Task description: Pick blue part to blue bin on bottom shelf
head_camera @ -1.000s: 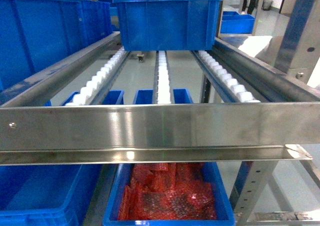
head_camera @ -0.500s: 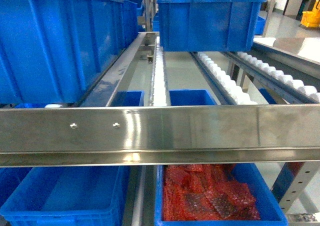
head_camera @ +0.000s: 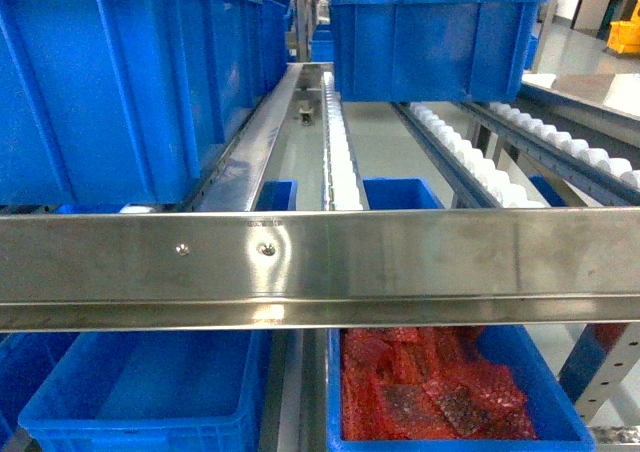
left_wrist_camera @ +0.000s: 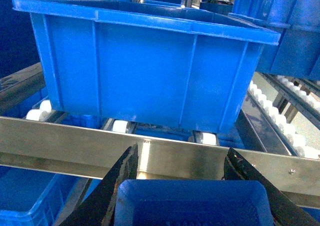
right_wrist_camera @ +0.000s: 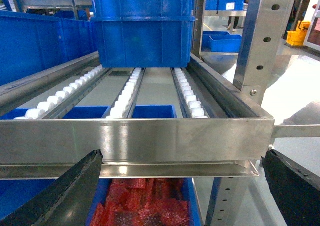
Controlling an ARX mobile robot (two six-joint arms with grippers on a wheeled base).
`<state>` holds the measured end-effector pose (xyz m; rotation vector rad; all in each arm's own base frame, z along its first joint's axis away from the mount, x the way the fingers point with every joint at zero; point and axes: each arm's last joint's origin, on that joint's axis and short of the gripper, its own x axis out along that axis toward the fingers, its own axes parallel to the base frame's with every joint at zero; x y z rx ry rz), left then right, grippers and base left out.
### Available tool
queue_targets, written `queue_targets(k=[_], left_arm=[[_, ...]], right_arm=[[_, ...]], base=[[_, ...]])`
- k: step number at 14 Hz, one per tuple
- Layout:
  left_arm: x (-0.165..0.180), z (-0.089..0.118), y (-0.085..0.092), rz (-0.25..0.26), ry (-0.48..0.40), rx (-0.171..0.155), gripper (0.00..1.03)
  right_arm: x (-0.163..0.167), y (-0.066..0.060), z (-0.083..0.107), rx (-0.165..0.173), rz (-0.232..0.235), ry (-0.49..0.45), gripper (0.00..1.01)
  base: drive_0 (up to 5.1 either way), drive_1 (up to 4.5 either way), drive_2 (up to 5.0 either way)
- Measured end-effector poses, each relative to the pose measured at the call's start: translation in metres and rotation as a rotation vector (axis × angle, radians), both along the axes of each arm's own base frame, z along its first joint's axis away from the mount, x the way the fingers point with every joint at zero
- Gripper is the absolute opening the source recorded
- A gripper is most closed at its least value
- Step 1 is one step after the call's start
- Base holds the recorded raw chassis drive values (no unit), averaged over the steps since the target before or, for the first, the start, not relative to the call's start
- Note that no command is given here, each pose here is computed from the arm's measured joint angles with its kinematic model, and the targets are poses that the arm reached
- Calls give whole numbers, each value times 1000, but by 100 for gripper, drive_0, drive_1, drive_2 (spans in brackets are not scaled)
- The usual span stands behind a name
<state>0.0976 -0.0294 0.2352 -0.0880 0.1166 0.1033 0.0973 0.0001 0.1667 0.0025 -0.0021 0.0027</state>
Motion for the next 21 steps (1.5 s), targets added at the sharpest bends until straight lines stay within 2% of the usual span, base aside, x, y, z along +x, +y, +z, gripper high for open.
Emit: queue_targets(k=[21], left_arm=[[0,0,0,0,-1,-1,43]], right_arm=[[0,0,0,0,-2,0,98]], base=[[0,0,0]])
